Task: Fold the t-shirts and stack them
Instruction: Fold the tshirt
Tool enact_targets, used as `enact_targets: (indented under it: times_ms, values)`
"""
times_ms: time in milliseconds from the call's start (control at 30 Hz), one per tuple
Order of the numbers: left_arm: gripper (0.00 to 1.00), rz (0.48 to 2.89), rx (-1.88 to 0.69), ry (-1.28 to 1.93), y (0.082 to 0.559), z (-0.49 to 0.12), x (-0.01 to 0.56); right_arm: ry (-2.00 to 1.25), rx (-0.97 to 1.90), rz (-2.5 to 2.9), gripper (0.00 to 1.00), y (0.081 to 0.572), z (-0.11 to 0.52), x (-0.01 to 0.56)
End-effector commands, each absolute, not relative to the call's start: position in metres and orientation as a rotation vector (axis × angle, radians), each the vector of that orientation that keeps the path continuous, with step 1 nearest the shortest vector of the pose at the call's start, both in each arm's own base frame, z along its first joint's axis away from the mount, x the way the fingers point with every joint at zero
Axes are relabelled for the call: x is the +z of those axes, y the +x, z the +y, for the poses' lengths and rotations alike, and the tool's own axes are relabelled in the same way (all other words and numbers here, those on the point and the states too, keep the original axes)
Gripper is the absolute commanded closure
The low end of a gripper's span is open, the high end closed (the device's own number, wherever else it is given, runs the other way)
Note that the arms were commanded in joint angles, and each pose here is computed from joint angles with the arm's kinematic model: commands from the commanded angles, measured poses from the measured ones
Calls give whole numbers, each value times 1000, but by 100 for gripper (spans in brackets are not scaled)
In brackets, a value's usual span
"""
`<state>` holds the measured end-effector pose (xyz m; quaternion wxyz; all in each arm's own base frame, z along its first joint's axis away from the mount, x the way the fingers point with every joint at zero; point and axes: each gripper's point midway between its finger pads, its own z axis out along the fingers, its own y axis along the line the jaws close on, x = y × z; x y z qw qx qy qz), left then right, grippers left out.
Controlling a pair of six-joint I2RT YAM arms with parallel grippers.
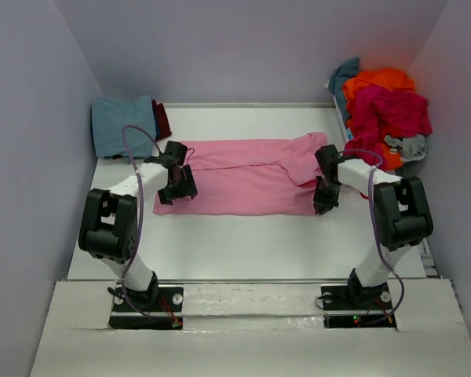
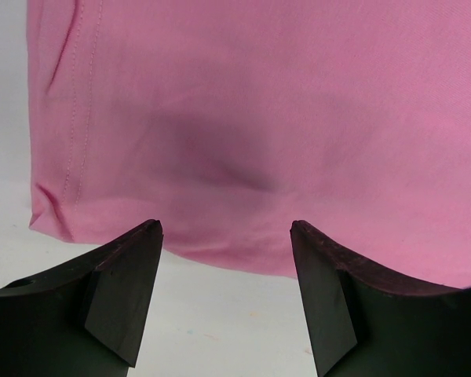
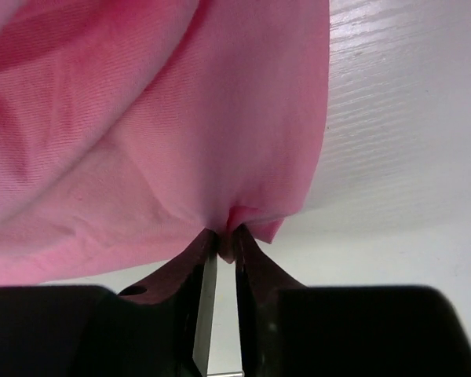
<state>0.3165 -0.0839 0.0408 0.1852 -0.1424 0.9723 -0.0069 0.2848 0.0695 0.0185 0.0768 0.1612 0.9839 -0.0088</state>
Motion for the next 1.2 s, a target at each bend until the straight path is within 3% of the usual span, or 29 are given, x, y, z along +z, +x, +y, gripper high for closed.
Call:
enact_targets:
  times_ms: [0, 633, 1167]
  values:
    - [22, 2728, 6, -403, 322, -80, 43, 477, -29, 2931, 89, 291, 72, 17]
    - [22, 2696, 31, -394, 330, -77, 56, 415, 65, 2724, 90, 367, 85, 124]
    - [22, 2650, 165, -578, 282, -47, 70, 377, 55, 2715, 90, 394, 89, 131]
